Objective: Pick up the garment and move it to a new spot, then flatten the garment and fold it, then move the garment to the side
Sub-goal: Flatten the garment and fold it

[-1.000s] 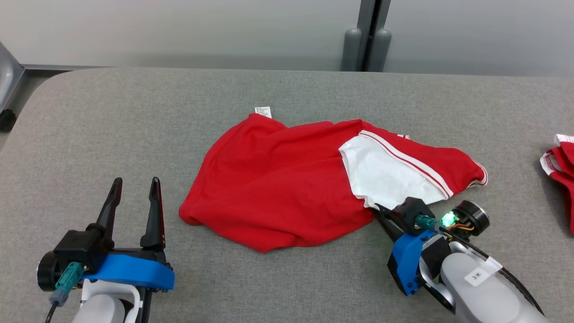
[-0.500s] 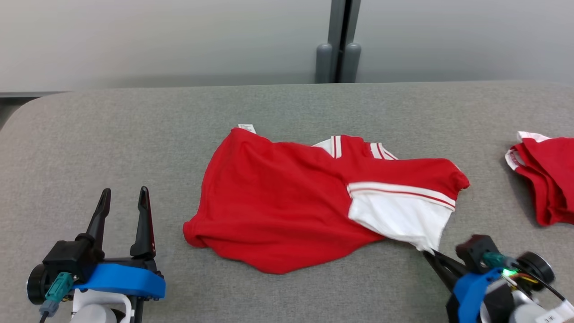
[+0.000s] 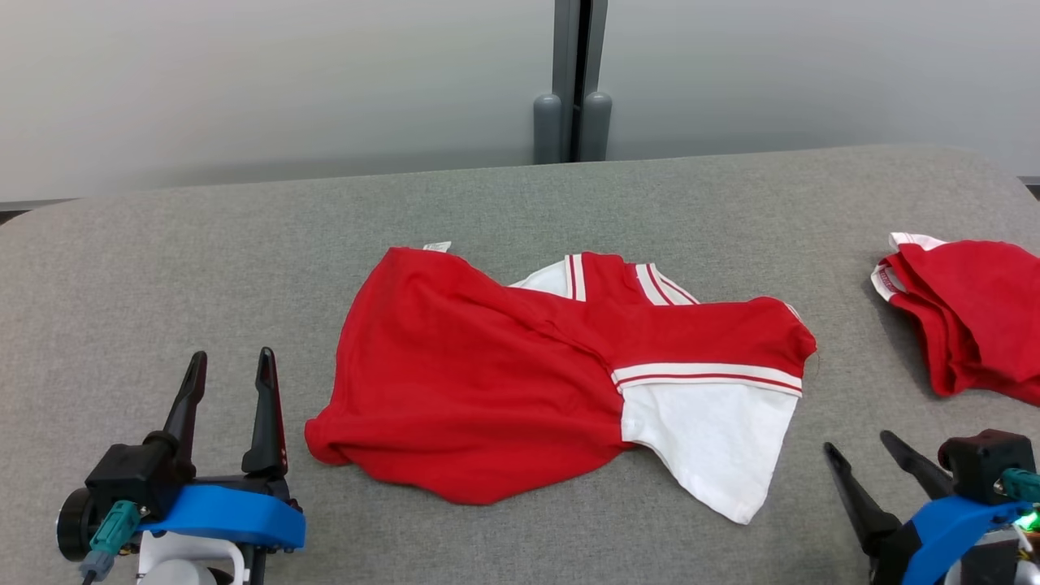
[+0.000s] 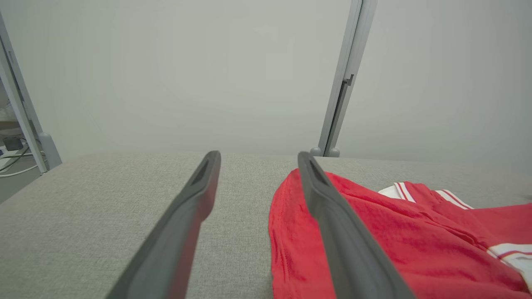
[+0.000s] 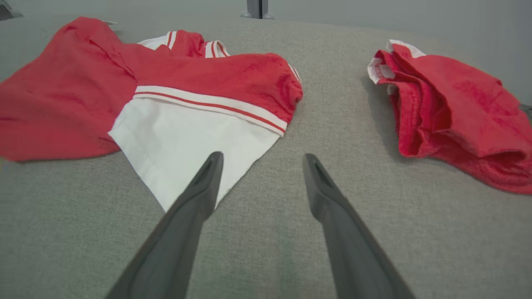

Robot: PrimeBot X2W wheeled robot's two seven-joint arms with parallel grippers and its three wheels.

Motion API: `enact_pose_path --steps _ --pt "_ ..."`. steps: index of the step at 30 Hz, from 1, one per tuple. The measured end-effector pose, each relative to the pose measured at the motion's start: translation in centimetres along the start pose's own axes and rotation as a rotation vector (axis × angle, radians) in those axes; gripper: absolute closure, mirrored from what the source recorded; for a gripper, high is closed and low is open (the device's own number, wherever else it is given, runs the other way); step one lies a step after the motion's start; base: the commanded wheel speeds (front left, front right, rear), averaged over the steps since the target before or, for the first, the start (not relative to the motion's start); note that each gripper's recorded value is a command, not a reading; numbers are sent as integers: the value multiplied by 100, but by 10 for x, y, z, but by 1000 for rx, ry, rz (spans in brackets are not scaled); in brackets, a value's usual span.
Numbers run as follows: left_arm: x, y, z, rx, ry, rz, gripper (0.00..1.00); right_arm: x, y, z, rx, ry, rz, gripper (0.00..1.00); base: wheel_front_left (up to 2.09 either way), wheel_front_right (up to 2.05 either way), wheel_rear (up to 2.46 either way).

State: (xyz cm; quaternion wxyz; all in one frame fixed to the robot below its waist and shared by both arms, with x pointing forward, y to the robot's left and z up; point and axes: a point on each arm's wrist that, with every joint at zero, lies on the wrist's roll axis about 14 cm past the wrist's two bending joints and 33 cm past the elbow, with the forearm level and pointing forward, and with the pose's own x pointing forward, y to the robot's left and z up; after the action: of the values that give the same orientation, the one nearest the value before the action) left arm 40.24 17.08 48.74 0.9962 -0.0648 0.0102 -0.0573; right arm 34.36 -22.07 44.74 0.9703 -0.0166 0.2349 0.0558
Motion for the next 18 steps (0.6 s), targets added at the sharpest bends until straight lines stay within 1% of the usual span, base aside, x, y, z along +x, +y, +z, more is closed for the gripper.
enact_pose_path --steps 3,5,8,12,15,18 --pt "0 -2 0 -4 0 -3 0 1 7 7 96 -42 -18 0 0 0 0" --pt "0 -4 -1 -9 0 -5 0 4 8 10 133 -48 -32 0 0 0 0" --pt "0 -6 -2 -13 3 -8 0 16 5 16 160 -41 -52 0 0 0 0" --pt "1 -5 -4 -11 7 -7 0 41 2 35 165 -47 -60 0 0 0 0" --pt "2 -2 -3 -8 8 -6 0 62 3 43 153 -15 -57 0 0 0 0" --pt "2 1 -6 -3 16 -2 0 82 -5 47 134 43 -75 0 0 0 0"
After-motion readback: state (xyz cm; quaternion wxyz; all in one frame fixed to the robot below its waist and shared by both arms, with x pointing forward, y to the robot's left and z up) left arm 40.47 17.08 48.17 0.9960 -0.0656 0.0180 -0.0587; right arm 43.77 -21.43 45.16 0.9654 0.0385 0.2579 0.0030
